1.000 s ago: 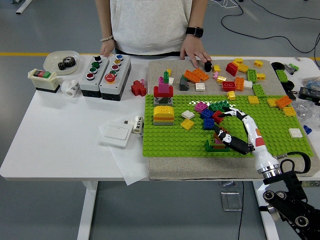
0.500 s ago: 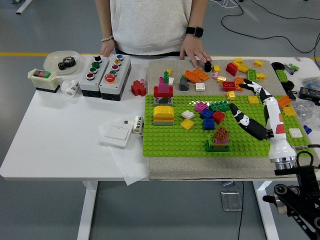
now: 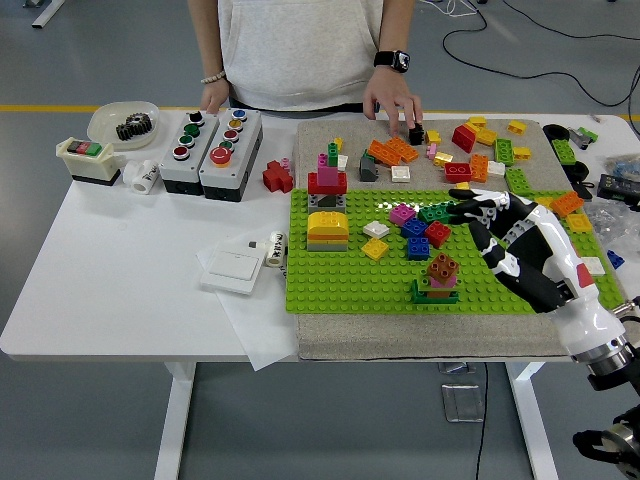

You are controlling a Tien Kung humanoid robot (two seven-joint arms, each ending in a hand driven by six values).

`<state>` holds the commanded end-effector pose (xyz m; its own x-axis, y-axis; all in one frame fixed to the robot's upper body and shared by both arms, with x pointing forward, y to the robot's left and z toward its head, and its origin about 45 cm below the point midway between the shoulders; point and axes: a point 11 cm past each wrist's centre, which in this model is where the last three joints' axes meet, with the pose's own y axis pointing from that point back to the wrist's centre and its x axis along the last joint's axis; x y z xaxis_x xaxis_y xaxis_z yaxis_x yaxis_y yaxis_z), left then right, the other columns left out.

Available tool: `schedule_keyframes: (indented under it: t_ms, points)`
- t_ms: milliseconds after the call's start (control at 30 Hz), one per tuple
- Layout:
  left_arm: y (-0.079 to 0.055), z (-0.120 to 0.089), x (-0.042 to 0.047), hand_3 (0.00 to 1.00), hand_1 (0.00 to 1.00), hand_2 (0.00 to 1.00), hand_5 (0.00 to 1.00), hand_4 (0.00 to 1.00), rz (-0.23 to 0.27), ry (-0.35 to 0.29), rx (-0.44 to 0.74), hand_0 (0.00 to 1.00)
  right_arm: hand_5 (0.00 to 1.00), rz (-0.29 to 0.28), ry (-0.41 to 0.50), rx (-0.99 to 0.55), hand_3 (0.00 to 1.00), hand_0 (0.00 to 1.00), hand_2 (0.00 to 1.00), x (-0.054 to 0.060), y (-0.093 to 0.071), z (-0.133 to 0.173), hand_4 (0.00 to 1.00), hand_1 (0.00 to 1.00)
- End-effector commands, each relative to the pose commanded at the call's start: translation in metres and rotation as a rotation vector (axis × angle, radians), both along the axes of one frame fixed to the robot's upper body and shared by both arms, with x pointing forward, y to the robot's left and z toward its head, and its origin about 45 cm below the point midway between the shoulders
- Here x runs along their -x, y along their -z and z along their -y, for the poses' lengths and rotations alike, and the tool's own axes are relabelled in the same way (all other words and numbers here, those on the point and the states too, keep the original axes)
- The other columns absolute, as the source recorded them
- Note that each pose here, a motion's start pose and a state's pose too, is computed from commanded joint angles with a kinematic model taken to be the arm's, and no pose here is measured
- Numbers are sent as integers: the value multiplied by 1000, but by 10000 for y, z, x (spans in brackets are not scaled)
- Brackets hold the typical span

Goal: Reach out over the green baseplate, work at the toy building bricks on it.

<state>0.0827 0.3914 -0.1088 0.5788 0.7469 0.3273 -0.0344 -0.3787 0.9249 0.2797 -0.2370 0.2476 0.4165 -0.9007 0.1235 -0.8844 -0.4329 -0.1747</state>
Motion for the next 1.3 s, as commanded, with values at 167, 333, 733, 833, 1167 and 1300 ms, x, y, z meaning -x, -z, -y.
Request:
schedule_keyframes:
  t_ms: [167,333,733,833,1167,1300]
  points:
    - [0,2,0,579,580,635,679,603,-1,1,0,483,530,-200,-165,96,590,720,747,151,299,-122,792,699]
    - [0,4,-10,579,580,635,679,603,3,-2,2,483,530,-283,-337,137,590,720,747,404,510,-330,792,699]
    - [-3,10,-35,578,579,634,679,601,6,0,5,483,531,-251,-393,115,597,741,758,447,506,-634,782,719]
    - [-5,7,-41,578,578,632,681,601,7,0,5,483,543,-237,-380,110,625,763,777,407,483,-651,784,742]
    - [-12,-5,-63,578,574,631,680,599,10,3,3,482,570,-221,-325,122,678,836,800,237,530,-624,789,779]
    - [-13,-6,-68,578,574,631,680,599,11,3,2,482,570,-218,-302,128,678,836,800,162,563,-613,789,779]
